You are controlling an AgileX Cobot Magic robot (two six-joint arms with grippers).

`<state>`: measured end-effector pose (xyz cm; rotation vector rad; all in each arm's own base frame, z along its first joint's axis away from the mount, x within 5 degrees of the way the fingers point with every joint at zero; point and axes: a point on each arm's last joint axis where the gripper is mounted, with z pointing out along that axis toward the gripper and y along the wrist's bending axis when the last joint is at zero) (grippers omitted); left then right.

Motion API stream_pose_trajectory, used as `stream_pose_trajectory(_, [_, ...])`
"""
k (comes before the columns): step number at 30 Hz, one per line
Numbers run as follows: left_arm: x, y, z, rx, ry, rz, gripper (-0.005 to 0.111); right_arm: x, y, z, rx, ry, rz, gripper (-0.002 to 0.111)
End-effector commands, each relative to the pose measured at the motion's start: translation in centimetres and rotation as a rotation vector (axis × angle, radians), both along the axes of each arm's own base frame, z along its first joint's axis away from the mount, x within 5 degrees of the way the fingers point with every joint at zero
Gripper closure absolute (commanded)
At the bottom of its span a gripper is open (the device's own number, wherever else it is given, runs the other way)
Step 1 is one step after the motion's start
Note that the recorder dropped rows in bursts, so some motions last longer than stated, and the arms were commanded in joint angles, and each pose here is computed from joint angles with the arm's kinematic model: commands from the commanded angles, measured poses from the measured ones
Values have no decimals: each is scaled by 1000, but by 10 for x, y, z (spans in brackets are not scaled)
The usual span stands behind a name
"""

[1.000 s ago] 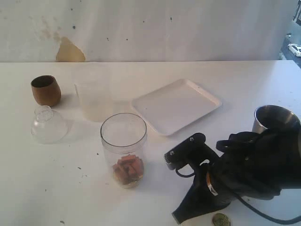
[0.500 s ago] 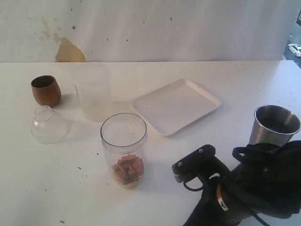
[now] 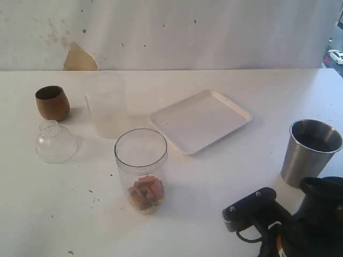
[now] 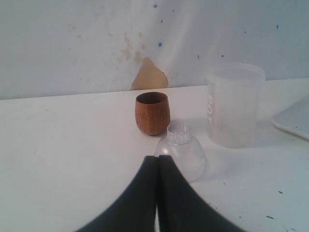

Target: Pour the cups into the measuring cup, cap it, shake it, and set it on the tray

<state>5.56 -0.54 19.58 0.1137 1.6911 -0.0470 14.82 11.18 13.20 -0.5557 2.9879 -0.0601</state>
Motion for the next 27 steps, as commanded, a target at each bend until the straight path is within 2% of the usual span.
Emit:
stream_pose_trajectory(1, [0, 0, -1, -12, -6, -6, 107, -1, -1, 7, -1, -18, 16, 108])
stream_pose_trajectory(8, [0, 0, -1, -12, -6, -6, 107, 17, -16, 17, -103, -233, -80, 108])
stream_pose_trajectory(11, [0, 0, -1, -12, -6, -6, 107, 23, -26, 4, -170, -175, -141, 108])
stream_pose_trajectory(17, [0, 0, -1, -12, -6, -6, 107, 23, -11, -18, -77, -82, -50, 108])
stream_pose_trajectory(21, [0, 0, -1, -12, -6, -6, 107, 6, 7, -18, -37, -18, 61, 108])
stream_pose_trajectory(27, [0, 0, -1, -12, -6, -6, 107, -33, 7, -30, -75, 112, 59, 108])
